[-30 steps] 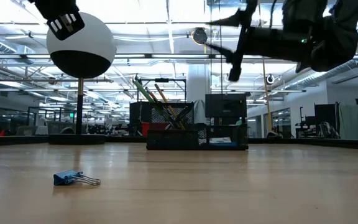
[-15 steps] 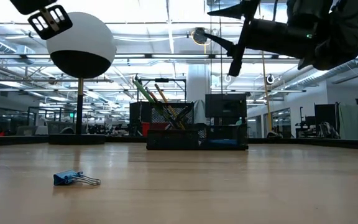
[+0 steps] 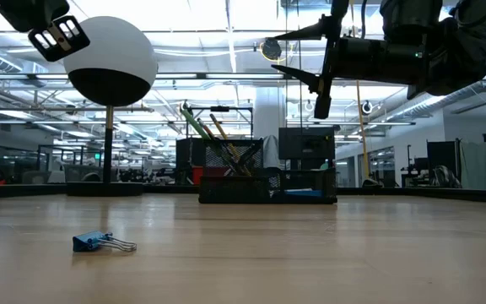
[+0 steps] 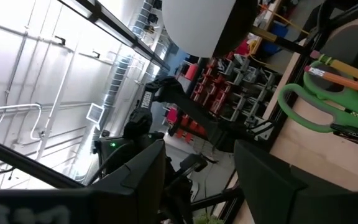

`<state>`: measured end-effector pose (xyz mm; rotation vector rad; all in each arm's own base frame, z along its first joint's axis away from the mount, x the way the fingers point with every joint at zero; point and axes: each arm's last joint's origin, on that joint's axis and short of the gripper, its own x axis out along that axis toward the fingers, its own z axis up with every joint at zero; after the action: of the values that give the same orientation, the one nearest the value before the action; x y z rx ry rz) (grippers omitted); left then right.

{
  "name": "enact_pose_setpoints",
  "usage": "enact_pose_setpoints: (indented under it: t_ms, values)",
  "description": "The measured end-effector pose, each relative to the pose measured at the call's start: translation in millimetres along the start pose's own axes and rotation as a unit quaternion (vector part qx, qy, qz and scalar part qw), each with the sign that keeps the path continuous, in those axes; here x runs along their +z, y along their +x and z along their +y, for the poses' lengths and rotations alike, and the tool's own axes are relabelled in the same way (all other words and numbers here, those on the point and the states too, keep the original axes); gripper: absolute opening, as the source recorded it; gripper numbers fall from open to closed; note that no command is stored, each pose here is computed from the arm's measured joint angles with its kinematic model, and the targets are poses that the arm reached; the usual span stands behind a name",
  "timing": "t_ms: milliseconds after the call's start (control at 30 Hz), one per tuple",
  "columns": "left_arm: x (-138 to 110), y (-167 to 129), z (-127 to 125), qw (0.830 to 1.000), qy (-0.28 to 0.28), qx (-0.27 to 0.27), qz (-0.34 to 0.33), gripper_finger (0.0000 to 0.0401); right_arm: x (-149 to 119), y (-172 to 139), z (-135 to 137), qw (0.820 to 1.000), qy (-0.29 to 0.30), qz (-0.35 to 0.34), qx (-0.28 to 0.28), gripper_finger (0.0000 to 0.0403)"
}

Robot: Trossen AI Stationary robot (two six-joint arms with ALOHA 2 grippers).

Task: Pick and place office supplies into organizer
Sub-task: Put the green eraser into the black desk organizer

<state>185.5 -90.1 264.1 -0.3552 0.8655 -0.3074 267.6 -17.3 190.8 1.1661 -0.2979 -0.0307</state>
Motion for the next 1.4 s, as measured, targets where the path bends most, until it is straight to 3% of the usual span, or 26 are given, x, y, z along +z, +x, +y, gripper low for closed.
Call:
enact_pose_setpoints:
  t_ms: [233,467,667,867,1400]
  values:
    - [-4,5,-2,1.0,-0.008,0.008,0.019,0.0063,-1,0,-2,1.0,-0.001,0.004,-0.01,0.0181]
    - [-6,41,-13,0.989,0.032,0.033,0.139,0.0063,-1,0,-3,1.0,-0.002,0.006,-0.014,0.0181]
    - [4,57,-25,0.984,0.088,0.029,0.154,0.0063,-1,0,-3,1.0,-0.002,0.006,-0.014,0.0181]
    - [11,77,-37,0.973,0.133,0.066,0.175,0.0063,-1,0,-3,1.0,-0.002,0.006,-0.014,0.0181]
    - [-4,126,-43,0.948,0.172,0.076,0.258,0.0063,-1,0,-3,1.0,-0.002,0.006,-0.014,0.0181]
